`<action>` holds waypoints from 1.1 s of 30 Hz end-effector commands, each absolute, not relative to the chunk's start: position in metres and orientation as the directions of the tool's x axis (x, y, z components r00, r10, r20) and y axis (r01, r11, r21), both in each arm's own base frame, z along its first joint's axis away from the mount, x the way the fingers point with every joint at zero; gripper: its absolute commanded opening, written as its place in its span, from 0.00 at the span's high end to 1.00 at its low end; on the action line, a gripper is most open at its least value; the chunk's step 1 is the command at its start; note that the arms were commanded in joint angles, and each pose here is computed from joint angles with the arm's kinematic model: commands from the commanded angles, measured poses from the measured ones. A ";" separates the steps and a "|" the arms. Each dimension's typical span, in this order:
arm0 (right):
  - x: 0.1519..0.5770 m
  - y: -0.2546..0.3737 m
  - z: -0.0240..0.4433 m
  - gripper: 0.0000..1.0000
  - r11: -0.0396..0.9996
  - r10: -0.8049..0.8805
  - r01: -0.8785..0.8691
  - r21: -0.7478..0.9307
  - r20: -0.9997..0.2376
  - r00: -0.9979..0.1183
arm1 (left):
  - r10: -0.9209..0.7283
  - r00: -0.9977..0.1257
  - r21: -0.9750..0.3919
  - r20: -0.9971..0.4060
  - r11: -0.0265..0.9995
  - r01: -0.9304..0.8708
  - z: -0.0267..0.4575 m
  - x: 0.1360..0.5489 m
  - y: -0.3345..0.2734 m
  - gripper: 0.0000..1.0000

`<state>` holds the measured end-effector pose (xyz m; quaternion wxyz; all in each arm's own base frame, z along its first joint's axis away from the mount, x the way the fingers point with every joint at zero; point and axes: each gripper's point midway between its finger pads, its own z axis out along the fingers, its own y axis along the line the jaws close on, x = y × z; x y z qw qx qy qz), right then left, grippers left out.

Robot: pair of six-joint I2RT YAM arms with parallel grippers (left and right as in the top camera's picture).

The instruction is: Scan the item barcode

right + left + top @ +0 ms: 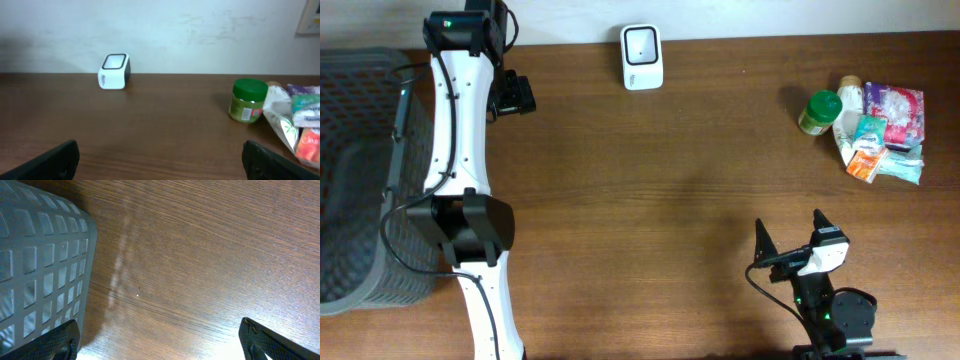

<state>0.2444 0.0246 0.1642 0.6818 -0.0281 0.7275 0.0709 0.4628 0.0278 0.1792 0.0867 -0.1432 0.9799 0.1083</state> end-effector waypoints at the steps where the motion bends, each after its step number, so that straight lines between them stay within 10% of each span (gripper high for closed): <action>1: 0.245 0.018 0.159 0.01 0.991 0.060 -0.113 0.068 -0.996 -0.071 | -0.254 -0.947 0.193 -0.198 0.937 -0.292 0.179 0.462 0.028 0.01; 25: 0.246 0.009 0.159 0.01 0.995 0.063 -0.073 0.068 -0.996 -0.068 | -0.257 -0.944 0.144 -0.204 0.946 -0.289 0.185 0.461 0.021 0.01; 33: 0.246 0.009 0.159 0.01 0.995 0.063 -0.073 0.068 -0.996 -0.068 | -0.032 -0.795 -0.013 -0.606 0.999 -0.030 0.214 0.433 -0.043 0.01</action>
